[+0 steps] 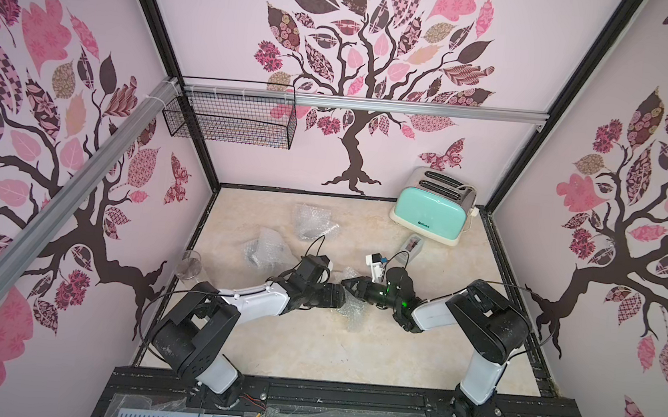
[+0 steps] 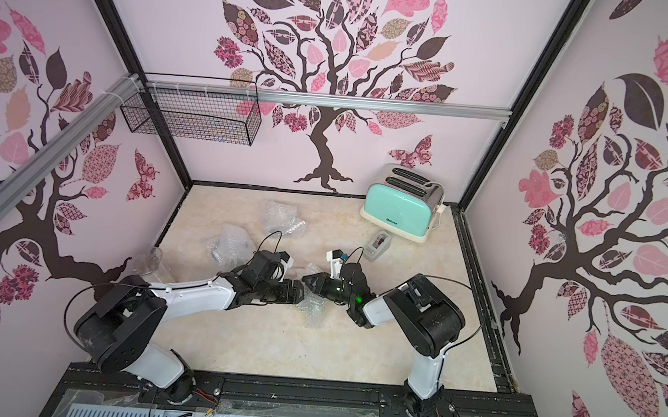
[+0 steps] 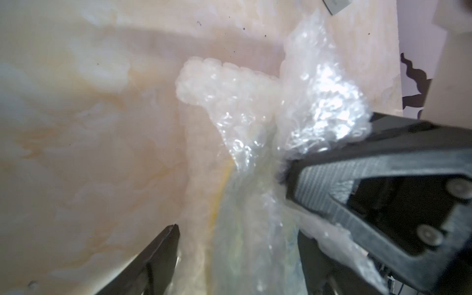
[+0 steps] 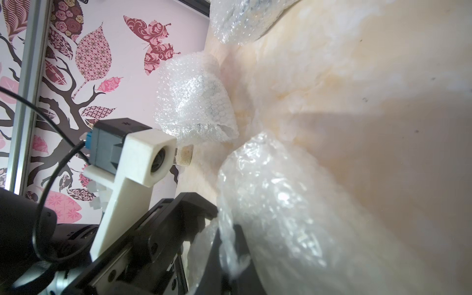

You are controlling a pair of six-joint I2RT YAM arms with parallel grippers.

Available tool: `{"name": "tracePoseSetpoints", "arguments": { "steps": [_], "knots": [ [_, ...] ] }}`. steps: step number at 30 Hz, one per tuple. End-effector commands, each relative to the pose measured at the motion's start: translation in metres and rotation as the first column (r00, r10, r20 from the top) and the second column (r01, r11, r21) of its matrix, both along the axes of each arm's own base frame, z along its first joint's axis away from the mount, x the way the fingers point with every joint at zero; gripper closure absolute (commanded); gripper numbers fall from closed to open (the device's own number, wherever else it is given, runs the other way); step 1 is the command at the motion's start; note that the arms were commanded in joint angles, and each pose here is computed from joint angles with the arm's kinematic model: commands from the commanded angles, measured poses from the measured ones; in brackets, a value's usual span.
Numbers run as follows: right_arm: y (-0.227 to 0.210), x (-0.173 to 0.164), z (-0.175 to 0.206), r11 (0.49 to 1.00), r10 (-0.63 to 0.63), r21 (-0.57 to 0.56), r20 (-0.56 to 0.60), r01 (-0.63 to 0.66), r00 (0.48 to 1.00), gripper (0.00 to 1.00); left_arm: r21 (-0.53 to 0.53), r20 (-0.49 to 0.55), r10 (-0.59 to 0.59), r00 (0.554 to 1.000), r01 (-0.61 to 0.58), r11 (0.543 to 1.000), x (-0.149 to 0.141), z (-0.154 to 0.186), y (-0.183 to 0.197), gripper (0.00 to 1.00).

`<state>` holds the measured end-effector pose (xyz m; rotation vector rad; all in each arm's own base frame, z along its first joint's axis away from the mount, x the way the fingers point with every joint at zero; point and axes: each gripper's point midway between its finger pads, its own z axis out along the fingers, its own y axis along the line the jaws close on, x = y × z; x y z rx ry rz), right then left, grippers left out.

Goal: Wrap bowls in bubble wrap
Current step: Wrap the bowl in bubble wrap.

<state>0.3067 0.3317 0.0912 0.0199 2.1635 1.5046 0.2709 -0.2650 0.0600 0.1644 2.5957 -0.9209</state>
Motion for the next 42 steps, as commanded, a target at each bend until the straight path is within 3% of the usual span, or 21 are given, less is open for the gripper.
{"name": "tracePoseSetpoints", "arguments": {
  "steps": [1,6,14,18,30,34,38,42],
  "knots": [
    [0.002,0.001,-0.010,1.000,0.002,-0.018,-0.014,-0.002,1.000,1.00,-0.082,0.035,-0.021,0.999,0.024,0.996,0.000,0.018,-0.007,0.14],
    [0.002,-0.001,-0.012,1.000,0.008,-0.020,-0.016,-0.008,1.000,1.00,-0.180,0.013,0.004,1.000,-0.002,0.984,-0.001,0.026,-0.002,0.10],
    [0.002,-0.001,-0.011,1.000,0.013,-0.018,-0.016,-0.013,1.000,1.00,-0.180,0.020,0.025,0.999,-0.021,0.983,-0.003,0.039,0.005,0.06],
    [0.003,-0.001,-0.010,1.000,0.019,-0.016,-0.013,-0.019,1.000,1.00,-0.292,-0.045,0.019,0.999,-0.032,0.956,-0.003,0.044,0.004,0.04],
    [0.004,-0.002,-0.008,0.999,0.027,-0.019,-0.012,-0.027,1.000,1.00,-0.165,-0.044,0.008,0.999,-0.015,0.986,0.008,0.017,0.002,0.02],
    [0.004,-0.003,-0.007,0.999,0.032,-0.015,-0.013,-0.032,0.999,1.00,-0.055,-0.048,0.005,0.999,-0.008,0.998,0.006,0.000,0.003,0.11],
    [0.005,-0.003,0.001,0.999,0.035,-0.006,0.000,-0.035,0.999,1.00,-0.026,-0.064,0.005,0.998,-0.006,1.000,0.004,-0.011,0.005,0.29],
    [0.006,-0.001,0.011,0.999,0.042,-0.021,0.028,-0.041,0.999,1.00,-0.014,-0.066,0.005,0.998,-0.006,1.000,0.003,-0.015,0.007,0.41]
  ]
}}
